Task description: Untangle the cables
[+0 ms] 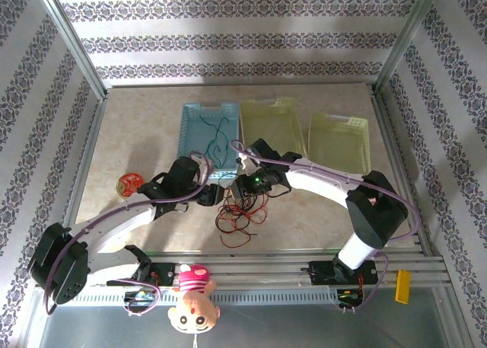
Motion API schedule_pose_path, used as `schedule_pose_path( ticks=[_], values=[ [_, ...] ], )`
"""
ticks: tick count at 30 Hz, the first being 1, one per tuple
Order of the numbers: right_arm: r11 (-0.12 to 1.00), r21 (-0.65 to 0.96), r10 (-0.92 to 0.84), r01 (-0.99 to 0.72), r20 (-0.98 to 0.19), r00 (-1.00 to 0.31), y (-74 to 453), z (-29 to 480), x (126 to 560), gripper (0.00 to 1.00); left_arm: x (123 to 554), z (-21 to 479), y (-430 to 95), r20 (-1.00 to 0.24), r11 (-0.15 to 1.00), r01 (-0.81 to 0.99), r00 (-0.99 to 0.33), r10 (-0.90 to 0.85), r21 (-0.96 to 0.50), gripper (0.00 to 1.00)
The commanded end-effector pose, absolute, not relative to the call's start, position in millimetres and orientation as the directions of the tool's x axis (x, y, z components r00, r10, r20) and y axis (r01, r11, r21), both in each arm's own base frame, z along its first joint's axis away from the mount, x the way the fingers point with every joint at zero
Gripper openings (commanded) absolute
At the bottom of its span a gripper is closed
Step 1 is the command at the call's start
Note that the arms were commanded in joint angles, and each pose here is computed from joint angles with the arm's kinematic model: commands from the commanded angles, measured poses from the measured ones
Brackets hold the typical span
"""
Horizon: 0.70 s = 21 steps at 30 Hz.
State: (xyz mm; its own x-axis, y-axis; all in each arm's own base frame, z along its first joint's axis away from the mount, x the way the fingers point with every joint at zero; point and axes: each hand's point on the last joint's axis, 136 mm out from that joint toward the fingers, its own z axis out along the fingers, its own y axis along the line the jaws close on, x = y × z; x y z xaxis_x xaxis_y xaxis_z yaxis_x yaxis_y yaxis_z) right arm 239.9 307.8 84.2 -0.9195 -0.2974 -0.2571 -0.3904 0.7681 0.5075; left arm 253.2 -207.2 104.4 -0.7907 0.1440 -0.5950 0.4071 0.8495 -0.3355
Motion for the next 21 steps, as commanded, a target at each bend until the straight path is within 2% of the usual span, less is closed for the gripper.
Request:
schedule_pose_path(
  ticks=[1, 7, 8, 11, 13, 21],
  values=[
    [0.784, 0.466, -0.314, -0.411, -0.274, -0.909, 306, 79, 248, 0.42, 258, 104, -215, -0.62, 0.846, 0.432, -0.767, 0.163, -0.313, 0.65],
    [0.791, 0.459, -0.313, -0.404, -0.265, -0.912, 305, 69, 253, 0.37, 254, 93, -226, -0.608, 0.84, 0.465, -0.763, 0.22, -0.28, 0.65],
    [0.79, 0.459, -0.316, -0.407, -0.265, -0.911, 306, 68, 252, 0.33, 253, 92, -228, -0.606, 0.837, 0.471, -0.763, 0.227, -0.279, 0.65],
    [0.792, 0.449, -0.313, -0.413, -0.282, -0.907, 305, 70, 256, 0.12, 252, 88, -234, -0.602, 0.831, 0.481, -0.762, 0.239, -0.279, 0.65],
    [0.788, 0.449, -0.306, -0.421, -0.307, -0.901, 304, 75, 257, 0.04, 252, 85, -238, -0.599, 0.825, 0.488, -0.763, 0.243, -0.287, 0.65],
    [0.69, 0.539, -0.264, -0.483, -0.435, -0.861, 307, 136, 245, 0.01, 254, 77, -264, -0.602, 0.761, 0.549, -0.751, 0.27, -0.345, 0.65]
  ],
)
